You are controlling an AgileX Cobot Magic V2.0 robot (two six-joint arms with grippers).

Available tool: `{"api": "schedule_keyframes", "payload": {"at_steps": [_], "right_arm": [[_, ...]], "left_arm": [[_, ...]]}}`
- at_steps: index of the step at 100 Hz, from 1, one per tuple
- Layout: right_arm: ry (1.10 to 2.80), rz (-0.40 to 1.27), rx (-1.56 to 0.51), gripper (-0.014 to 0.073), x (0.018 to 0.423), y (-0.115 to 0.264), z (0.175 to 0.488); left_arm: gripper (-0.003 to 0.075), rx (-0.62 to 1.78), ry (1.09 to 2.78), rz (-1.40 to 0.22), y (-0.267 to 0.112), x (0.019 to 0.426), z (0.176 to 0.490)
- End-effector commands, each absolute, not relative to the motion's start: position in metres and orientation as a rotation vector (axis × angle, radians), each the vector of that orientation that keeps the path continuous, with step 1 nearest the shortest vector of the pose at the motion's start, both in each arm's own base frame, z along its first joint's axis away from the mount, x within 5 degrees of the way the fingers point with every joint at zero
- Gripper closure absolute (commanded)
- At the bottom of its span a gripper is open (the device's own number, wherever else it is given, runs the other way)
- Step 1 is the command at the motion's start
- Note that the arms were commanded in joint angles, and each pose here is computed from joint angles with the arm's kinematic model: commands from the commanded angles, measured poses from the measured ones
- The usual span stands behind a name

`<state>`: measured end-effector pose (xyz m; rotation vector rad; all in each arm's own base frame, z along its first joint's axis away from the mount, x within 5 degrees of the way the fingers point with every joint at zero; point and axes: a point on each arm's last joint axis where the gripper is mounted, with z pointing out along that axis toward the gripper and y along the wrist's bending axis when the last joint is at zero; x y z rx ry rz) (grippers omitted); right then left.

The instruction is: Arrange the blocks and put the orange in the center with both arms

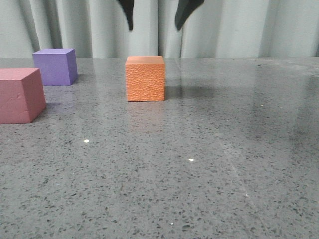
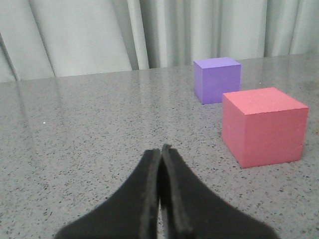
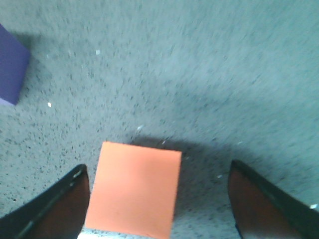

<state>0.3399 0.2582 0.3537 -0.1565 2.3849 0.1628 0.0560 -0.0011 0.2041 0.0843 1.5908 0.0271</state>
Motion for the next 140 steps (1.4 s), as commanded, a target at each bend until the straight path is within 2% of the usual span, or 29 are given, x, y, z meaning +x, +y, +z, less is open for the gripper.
{"api": "schedule_keyframes", "payload": {"at_steps": [1,17,34,58,84,128,140], "right_arm": [[2.205,0.180,-0.174,0.0022,0.325,0.236,0.411],[2.176,0.106,-0.237,0.0022,0.313,0.216,0.432],[2.191,0.017,-0.252,0.0024,0.306,0.183,0.433],[2.190,-0.047,-0.147,0.0026,0.280,0.110,0.414],[2.201,-0.125,-0.004,0.0026,0.220,0.040,0.381],[2.099,-0.110,0.009,0.0027,0.119,0.005,0.333],[2.070,-0.103,0.023,0.0107,0.099,-0.002,0.323]], "left_arm": [[0.0739,0.085,1.528,0.007,-0.003,0.056,0.195],[0.0739,0.085,1.528,0.007,-0.003,0.056,0.195],[0.0739,0.085,1.528,0.007,-0.003,0.056,0.195],[0.0739,0.085,1.528,0.007,-0.003,0.056,0.195],[0.0739,0.085,1.528,0.007,-0.003,0.056,0.195],[0.0739,0.085,1.528,0.007,-0.003,0.056,0.195],[0.0739,0.085,1.528,0.007,-0.003,0.056,0.195]]}}
